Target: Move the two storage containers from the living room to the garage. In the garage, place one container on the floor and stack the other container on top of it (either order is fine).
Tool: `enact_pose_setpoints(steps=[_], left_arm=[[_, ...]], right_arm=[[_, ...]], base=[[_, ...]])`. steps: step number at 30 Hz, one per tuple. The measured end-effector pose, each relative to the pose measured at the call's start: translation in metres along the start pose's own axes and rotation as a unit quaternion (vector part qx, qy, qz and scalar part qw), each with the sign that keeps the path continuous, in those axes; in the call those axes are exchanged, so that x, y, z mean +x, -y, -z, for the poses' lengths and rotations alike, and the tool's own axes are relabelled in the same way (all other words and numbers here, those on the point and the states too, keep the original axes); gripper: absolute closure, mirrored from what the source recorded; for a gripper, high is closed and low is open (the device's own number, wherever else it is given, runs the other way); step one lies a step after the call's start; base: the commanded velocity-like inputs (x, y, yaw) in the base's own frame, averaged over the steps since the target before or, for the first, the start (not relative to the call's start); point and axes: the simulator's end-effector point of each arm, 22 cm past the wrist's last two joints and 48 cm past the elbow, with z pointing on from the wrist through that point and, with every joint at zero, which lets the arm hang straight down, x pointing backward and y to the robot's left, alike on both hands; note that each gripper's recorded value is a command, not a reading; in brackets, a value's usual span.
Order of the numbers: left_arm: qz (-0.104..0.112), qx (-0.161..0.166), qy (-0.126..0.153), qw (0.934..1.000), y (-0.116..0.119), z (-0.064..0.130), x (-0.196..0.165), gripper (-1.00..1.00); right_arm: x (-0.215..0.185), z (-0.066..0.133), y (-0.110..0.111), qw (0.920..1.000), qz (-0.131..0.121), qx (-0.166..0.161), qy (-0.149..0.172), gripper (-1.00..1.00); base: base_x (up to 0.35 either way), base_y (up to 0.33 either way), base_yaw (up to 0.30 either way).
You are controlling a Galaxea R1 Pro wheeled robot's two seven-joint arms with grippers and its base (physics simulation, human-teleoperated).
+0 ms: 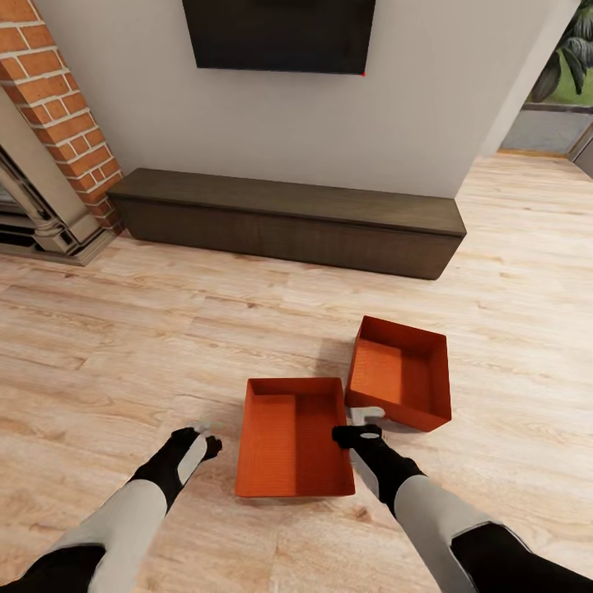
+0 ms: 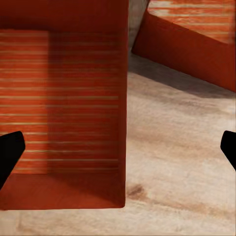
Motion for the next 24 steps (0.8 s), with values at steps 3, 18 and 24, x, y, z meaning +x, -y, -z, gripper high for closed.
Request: enact_pose_setpoints(steps=[3,18,24], left_arm=[[0.002,0.018,0.028,0.9995,0.036,0.010,-0.029,-1.00],[-0.043,0.022,0.148,0.9878,0.060,0.005,-0.025,-1.00],[-0.027,0.069,0.184,0.9801,0.075,0.008,-0.027,-1.00]], right_arm=[[-0.015,0.000,-0.005,0.9996,-0.017,-0.001,0.025,-1.00],[0.047,-0.002,-0.009,0.9999,-0.012,-0.003,-0.008,-1.00],[0.051,-0.001,-0.007,0.9999,-0.013,0.001,-0.003,-1.00]], base=[[0.000,0.000,0.000],[0.000,0.000,0.000],[0.000,0.000,0.000]])
